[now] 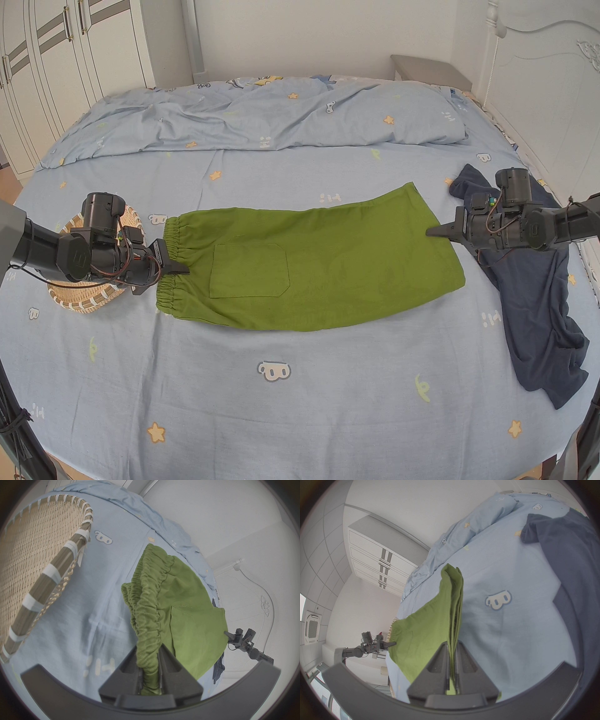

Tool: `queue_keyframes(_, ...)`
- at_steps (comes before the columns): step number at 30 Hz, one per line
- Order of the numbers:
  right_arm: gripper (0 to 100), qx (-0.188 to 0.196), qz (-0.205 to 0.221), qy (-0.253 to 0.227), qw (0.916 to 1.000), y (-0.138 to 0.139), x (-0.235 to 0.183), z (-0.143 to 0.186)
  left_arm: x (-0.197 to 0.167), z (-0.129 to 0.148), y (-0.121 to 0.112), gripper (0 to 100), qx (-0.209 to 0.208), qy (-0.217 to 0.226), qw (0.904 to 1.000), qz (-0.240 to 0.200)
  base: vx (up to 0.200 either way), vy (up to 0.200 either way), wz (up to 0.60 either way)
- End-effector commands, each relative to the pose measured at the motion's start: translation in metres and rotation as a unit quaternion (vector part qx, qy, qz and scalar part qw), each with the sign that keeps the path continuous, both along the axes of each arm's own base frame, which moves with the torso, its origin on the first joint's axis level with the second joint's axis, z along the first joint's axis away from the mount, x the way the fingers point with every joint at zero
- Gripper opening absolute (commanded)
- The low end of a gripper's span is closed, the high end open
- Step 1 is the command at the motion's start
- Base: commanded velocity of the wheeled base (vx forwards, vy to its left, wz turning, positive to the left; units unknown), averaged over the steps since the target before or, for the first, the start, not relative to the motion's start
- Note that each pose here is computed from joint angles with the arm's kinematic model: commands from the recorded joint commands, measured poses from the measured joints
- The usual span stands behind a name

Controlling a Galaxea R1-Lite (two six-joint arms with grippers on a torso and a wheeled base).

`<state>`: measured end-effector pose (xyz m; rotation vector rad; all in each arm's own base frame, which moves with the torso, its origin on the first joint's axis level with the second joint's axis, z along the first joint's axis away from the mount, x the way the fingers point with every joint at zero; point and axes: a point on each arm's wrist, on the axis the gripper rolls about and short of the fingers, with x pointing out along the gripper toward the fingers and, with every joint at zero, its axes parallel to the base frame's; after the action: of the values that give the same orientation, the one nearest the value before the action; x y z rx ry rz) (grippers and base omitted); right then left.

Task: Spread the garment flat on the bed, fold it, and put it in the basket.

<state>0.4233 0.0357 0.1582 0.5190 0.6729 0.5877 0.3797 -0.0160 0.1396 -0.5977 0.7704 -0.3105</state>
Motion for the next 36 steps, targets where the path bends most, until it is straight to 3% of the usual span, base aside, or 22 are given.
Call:
queue_keyframes(1,0,0.005,0.001,-0.027,0.9996,-0.003,-0.038,0.053,-0.01,0.03,0.002,0,0.0,-0.014,0.9999,0.002,0.0,0.0,0.0)
queue_keyframes(6,0,0.005,0.004,-0.023,0.9997,-0.003,-0.069,0.08,-0.032,0.049,0.002,0,0.0,0.002,1.0,0.001,0.0,0.0,0.0)
queue_keyframes(8,0,0.004,0.006,-0.016,0.9998,-0.002,-0.089,0.091,-0.049,0.05,0.001,0,0.003,0.031,0.9995,-0.003,0.0,0.0,0.0)
queue_keyframes(15,0,0.003,0.014,0.015,0.9998,0.0,-0.135,0.088,-0.088,0.039,0.002,0,0.005,0.078,0.997,-0.003,0.0,0.0,0.0)
queue_keyframes(26,0,-0.009,0.04,0.129,0.9908,0.005,-0.2,0.018,-0.163,0.012,0.003,0,0.018,0.125,0.9918,-0.015,0.0,0.0,0.0)
queue_keyframes(36,0,0.019,0.071,0.129,0.9889,0.006,-0.217,-0.041,-0.194,-0.016,0.004,0,0.025,0.165,0.9858,-0.016,0.0,0.0,0.0)
